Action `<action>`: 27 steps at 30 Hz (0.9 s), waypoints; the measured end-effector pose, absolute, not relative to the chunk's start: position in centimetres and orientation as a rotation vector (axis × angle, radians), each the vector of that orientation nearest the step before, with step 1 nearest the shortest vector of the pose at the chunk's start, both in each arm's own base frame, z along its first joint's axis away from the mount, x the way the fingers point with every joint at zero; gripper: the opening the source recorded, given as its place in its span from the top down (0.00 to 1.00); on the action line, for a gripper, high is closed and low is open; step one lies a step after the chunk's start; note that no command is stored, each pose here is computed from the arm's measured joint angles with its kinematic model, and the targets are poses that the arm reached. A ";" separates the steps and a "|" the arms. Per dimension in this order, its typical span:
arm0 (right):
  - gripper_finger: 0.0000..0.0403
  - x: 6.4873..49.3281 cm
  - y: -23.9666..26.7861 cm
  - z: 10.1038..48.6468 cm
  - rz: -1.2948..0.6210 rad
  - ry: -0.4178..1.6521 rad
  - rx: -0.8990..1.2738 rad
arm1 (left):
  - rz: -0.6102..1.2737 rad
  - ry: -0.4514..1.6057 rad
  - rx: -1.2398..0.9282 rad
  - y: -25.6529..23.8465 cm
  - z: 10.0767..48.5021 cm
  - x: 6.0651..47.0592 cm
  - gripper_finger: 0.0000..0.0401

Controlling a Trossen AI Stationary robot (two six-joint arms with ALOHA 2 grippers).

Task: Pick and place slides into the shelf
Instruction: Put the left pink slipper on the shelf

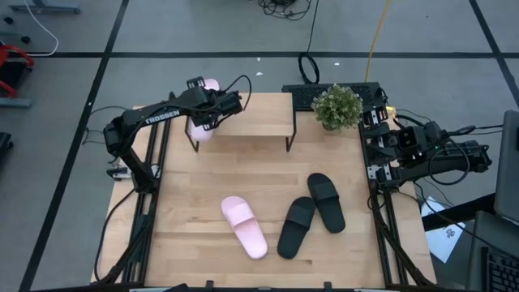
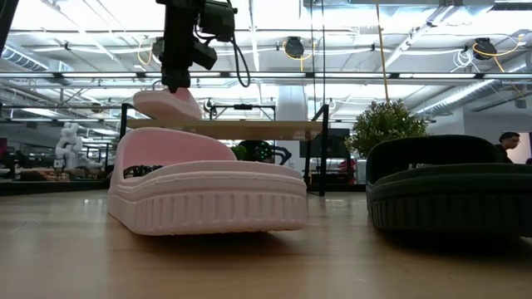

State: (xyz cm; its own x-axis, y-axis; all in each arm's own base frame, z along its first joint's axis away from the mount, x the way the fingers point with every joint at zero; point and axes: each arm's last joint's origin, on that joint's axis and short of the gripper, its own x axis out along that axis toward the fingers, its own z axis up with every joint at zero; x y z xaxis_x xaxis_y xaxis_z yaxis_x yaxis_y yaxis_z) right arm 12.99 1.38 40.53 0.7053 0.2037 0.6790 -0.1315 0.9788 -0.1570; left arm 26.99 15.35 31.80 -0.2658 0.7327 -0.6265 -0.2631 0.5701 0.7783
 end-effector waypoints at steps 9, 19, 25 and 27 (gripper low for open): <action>0.74 13.0 1.4 40.5 0.187 -0.766 -0.100 | 1.006 1.568 0.406 15.5 31.8 26.9 1.00; 0.74 13.0 1.4 40.5 0.190 -0.766 -0.101 | 0.985 1.640 0.417 15.2 29.5 26.5 1.00; 0.74 13.0 1.4 40.5 0.191 -0.766 -0.101 | 1.002 1.650 0.416 15.2 28.9 26.3 0.99; 0.74 13.0 1.4 40.5 0.191 -0.766 -0.101 | 1.001 1.646 0.416 15.2 28.9 26.4 0.98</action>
State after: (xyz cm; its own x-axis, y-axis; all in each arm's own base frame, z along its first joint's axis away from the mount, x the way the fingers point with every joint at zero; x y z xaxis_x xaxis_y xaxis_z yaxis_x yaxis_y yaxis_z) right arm 12.98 1.39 40.53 0.7044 0.2079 0.6786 -0.1345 0.9779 -0.1599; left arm 26.38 15.21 28.88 -0.3280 0.7126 -0.6201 -0.2229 0.5795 0.7839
